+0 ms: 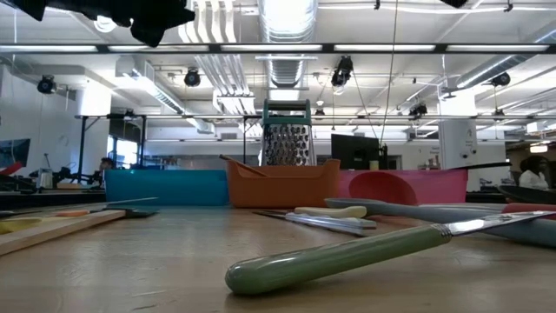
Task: Pick & Place Kitchen Items
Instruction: Put the black slotted ladle scoop into the pink bin
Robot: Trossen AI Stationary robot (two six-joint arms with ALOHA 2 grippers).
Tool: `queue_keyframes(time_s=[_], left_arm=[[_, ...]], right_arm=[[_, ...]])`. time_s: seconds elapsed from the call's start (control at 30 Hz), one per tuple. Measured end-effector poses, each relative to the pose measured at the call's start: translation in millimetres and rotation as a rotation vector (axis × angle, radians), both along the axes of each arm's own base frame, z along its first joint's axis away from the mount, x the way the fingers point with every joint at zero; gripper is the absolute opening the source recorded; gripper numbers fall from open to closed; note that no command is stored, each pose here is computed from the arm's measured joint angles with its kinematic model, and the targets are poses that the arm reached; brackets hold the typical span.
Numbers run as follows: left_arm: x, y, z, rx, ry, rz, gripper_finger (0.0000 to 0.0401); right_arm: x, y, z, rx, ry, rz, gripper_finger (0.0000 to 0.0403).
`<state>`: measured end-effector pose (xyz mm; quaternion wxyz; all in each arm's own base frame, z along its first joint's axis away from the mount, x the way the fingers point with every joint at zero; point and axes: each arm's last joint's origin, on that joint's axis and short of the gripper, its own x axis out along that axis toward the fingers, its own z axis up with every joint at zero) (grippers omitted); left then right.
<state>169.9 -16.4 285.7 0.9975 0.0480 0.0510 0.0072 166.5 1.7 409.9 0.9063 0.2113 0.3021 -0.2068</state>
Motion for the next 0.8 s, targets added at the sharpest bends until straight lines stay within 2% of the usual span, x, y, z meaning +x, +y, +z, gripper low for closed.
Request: queue_keyframes(time_s=[0.13,0.5,0.8], left_arm=[[0.0,0.0,-7.5,0.003,0.022,0.002,0.0165],[-1.0,0.2,-33.6,0.012,0.098,0.002,0.0165],[-3.0,0.4,-53.0,0.006,0.157,0.004,0.0165]], right_arm=[[7.5,18.9,-18.2,0.062,0.21,-0.013,0.0008],[0.2,89.8,-44.1,0.223,0.246,-0.111,0.0008],[-12.6,126.3,-88.1,0.206,0.428,-0.341,0.0008]])
